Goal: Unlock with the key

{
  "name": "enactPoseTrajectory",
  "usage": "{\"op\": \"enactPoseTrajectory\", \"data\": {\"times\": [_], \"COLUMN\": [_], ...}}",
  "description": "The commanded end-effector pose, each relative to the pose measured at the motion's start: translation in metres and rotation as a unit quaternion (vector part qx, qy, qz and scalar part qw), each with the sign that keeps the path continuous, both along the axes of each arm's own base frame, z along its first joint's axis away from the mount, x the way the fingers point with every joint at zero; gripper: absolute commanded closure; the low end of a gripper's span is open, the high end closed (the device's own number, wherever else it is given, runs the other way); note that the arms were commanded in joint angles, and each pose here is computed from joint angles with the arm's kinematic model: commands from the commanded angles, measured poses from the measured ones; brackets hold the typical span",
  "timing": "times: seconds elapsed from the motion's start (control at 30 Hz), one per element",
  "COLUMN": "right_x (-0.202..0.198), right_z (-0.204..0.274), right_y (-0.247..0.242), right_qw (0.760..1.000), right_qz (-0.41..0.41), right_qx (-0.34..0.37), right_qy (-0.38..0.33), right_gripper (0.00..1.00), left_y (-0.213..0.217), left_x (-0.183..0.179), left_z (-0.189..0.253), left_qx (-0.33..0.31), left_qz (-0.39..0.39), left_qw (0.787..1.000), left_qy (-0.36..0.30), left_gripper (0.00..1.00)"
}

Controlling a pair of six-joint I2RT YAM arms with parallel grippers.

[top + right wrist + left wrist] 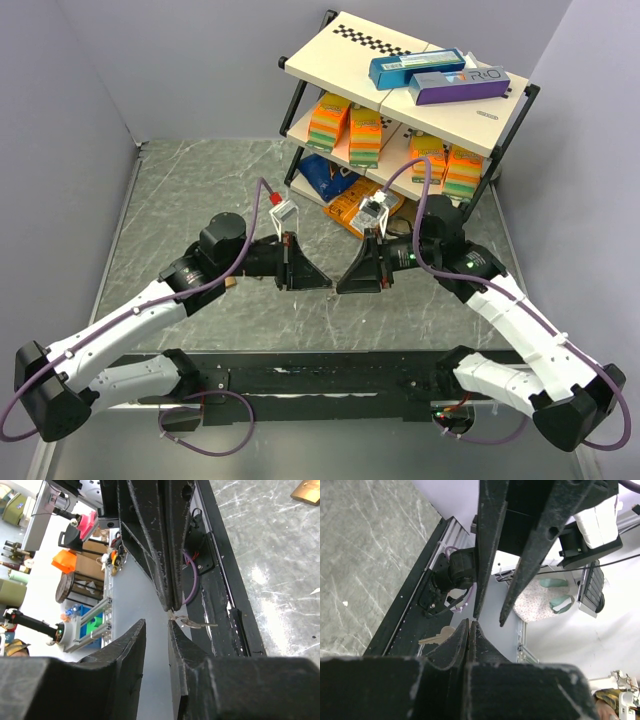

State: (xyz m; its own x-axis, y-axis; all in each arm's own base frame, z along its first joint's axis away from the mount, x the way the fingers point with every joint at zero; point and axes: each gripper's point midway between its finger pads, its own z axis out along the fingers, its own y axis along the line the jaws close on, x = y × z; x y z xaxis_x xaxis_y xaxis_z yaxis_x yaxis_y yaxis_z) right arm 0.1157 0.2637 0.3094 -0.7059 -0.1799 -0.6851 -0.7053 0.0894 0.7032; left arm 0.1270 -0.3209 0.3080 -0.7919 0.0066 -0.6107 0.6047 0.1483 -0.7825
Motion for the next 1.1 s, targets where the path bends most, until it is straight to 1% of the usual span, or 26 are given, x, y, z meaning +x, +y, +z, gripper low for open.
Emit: {"op": "enactPoseTrajectory", "data": {"times": [0.0, 0.4, 0.6, 0.67, 0.73, 0.8, 0.87, 0.9, 1.0, 1.07], "right_x": [-0.006, -0.001, -0.004, -0.004, -0.004, -0.006, -0.006, -0.005, -0.005, -0.002], "right_z": [0.006, 0.002, 0.004, 0.003, 0.003, 0.003, 0.003, 0.003, 0.002, -0.001], "right_y": [0.003, 0.007, 0.008, 0.010, 0.010, 0.010, 0.010, 0.010, 0.011, 0.012], "right_qw": [1.000, 1.000, 0.999, 0.999, 0.999, 0.999, 0.999, 0.999, 0.999, 1.000], "right_qz": [0.022, 0.021, 0.030, 0.034, 0.035, 0.038, 0.037, 0.036, 0.034, 0.029], "right_qx": [0.009, 0.006, 0.008, 0.008, 0.008, 0.008, 0.009, 0.008, 0.008, 0.005], "right_qy": [-0.009, -0.012, -0.017, -0.014, -0.014, -0.015, -0.015, -0.015, -0.013, -0.009], "right_gripper": [0.69, 0.71, 0.77, 0.81, 0.87, 0.91, 0.99, 1.00, 1.00, 1.00], "left_y": [0.001, 0.000, -0.005, -0.008, -0.010, -0.011, -0.012, -0.012, -0.011, -0.009], "left_x": [-0.009, -0.009, -0.005, -0.003, 0.000, 0.002, 0.003, 0.004, 0.007, 0.015], "left_z": [0.025, 0.026, 0.027, 0.029, 0.030, 0.031, 0.030, 0.028, 0.026, 0.023], "left_qx": [-0.038, -0.043, -0.045, -0.046, -0.048, -0.051, -0.050, -0.048, -0.044, -0.038], "left_qz": [-0.026, -0.030, -0.035, -0.036, -0.033, -0.030, -0.028, -0.026, -0.013, 0.015], "left_qw": [0.999, 0.998, 0.998, 0.998, 0.998, 0.998, 0.998, 0.998, 0.999, 0.999], "left_qy": [-0.028, -0.022, -0.024, -0.026, -0.027, -0.029, -0.028, -0.026, -0.027, -0.027], "left_gripper": [0.99, 0.99, 0.99, 0.99, 0.99, 0.99, 0.99, 0.99, 0.99, 0.99]}}
